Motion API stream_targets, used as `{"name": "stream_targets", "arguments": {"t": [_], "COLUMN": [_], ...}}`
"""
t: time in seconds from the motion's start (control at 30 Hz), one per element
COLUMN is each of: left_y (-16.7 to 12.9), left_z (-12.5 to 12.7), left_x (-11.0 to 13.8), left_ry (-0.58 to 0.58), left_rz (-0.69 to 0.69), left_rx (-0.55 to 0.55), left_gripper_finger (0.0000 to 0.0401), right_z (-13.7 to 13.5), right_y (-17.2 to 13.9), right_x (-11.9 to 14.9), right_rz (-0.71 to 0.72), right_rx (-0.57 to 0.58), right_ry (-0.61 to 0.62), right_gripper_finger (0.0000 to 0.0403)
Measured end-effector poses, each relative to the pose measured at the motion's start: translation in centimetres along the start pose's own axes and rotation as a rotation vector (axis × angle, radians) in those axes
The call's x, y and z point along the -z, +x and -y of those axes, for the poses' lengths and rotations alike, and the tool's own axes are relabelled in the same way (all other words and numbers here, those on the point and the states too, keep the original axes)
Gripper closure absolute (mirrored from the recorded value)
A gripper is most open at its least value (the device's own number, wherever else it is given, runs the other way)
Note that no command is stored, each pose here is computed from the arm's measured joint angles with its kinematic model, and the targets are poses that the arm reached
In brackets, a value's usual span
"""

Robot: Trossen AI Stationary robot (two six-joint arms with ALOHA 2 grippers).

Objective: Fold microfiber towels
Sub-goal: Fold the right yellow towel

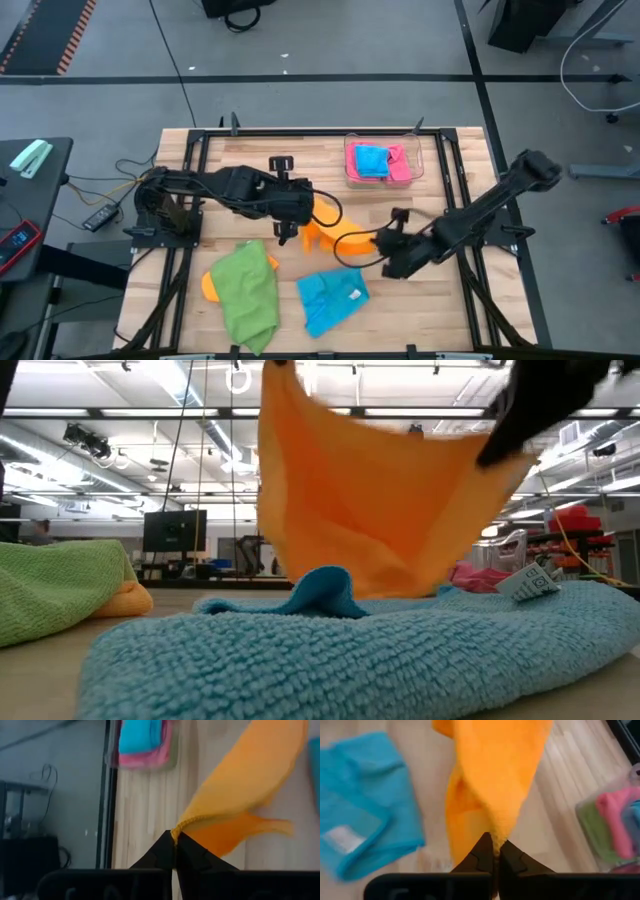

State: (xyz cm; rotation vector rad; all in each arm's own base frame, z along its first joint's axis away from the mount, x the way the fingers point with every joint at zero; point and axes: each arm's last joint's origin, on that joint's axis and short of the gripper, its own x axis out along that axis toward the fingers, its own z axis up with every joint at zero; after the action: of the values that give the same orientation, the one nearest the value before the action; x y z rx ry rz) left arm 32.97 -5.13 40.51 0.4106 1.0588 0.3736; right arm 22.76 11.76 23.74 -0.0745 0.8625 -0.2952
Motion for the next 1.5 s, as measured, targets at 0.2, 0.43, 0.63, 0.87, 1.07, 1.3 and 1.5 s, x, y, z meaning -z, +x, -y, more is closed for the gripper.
{"name": "stream_targets", "arguments": {"t": [0.2, 0.43, 0.63, 0.87, 1.07, 1.3, 1.5], "left_y": [-3.1, -4.4, -3.0, -2.9, -3.9, -6.1, -6.7], "left_z": [-1.9, -2.8, -4.3, -4.5, -2.4, 0.8, 1.7], "left_x": [-0.5, 0.0, -0.2, -0.1, -0.3, -1.3, -1.3], "left_ry": [-0.063, -0.049, -0.063, -0.125, -0.171, -0.132, -0.060], "left_rz": [0.239, 0.292, 0.259, 0.266, 0.284, 0.391, 0.423], "left_rx": [0.041, 0.074, 0.035, 0.132, 0.417, 0.767, 0.863], "left_gripper_finger": [0.0393, 0.0380, 0.0393, 0.0378, 0.0392, 0.0371, 0.0392], "right_z": [3.4, 4.9, 7.2, 9.1, 7.5, 2.9, 2.9], "right_y": [-6.5, -10.3, -11.3, -13.3, -13.4, -13.9, -14.9], "right_x": [-2.9, -4.7, -4.6, -5.2, -5.9, -6.8, -6.5], "right_rz": [0.005, -0.094, -0.194, -0.209, -0.210, -0.283, -0.251], "right_rx": [-0.054, -0.107, 0.017, 0.051, -0.192, -0.729, -0.741], "right_ry": [0.025, -0.098, -0.206, -0.129, -0.037, -0.031, -0.068], "right_gripper_finger": [0.0397, 0.0397, 0.0397, 0.0397, 0.0397, 0.0398, 0.0398]}}
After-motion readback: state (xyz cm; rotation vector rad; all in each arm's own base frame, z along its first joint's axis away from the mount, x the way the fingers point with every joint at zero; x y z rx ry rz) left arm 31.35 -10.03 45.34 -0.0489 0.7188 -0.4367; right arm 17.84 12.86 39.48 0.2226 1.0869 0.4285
